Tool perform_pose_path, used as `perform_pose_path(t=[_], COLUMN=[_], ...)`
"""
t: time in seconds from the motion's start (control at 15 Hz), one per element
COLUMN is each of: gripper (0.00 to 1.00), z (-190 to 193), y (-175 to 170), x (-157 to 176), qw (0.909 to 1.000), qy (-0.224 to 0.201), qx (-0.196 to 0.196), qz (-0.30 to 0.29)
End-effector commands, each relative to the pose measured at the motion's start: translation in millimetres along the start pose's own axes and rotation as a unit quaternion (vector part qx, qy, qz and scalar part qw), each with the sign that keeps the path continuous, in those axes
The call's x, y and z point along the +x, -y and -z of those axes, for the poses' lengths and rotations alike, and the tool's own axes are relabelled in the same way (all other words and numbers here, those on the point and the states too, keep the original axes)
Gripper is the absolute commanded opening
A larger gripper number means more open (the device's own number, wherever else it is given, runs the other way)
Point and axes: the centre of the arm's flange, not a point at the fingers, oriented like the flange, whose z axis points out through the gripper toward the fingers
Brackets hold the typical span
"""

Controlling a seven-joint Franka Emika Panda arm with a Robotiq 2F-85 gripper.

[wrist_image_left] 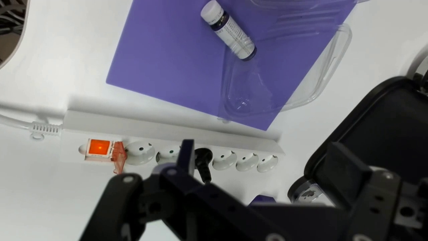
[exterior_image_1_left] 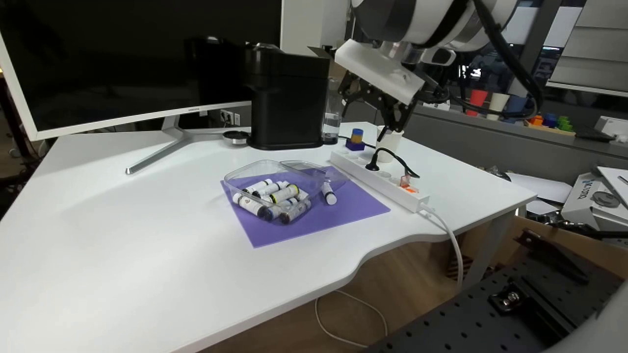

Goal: Close the pack containing bottles on the table

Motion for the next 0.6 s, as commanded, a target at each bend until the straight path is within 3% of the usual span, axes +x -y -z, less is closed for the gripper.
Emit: perform_pose_path(t=[0.0,0.2,0.53], gripper=[1.0,1.0,1.0], z=[-6.6,-18.3,-32.1], y=[0.1,10.1,29.9], x=[1.4,1.2,8.7], qw=[0.9992,0.9969,0.9928], qy=[0.004,0.02,0.064], qx=[0.033,0.064,0.068], qz=[-0.021,-0.041,-0.075])
